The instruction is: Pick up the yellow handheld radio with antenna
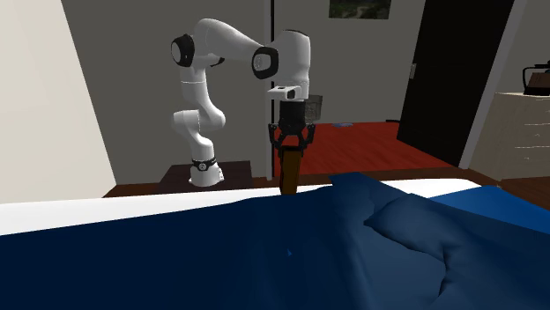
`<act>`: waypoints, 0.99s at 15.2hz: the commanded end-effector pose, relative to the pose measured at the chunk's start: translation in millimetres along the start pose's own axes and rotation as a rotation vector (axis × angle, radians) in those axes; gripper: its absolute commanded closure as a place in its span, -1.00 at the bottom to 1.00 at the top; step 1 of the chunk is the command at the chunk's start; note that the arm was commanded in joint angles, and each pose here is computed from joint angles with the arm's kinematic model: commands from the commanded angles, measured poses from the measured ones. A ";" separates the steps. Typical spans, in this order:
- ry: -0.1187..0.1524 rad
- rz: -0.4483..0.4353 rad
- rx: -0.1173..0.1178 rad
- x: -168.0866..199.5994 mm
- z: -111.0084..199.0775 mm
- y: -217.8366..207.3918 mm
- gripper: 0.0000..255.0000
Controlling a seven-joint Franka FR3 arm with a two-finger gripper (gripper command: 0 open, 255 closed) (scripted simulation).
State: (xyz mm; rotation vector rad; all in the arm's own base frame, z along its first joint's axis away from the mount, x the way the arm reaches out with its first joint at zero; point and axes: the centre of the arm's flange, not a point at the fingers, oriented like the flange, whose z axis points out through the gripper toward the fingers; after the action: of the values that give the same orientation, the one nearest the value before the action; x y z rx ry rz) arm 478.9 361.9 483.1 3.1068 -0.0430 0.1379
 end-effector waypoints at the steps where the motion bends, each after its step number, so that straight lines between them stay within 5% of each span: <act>1: -0.002 -0.001 0.000 0.0 -4.3 -0.6 1.00; 15: -0.002 -0.001 0.000 6.6 -77.9 1.7 1.00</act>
State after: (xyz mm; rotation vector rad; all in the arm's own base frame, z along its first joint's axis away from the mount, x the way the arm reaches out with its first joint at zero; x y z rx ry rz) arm 478.2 363.6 554.6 3.1068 -0.0411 0.1343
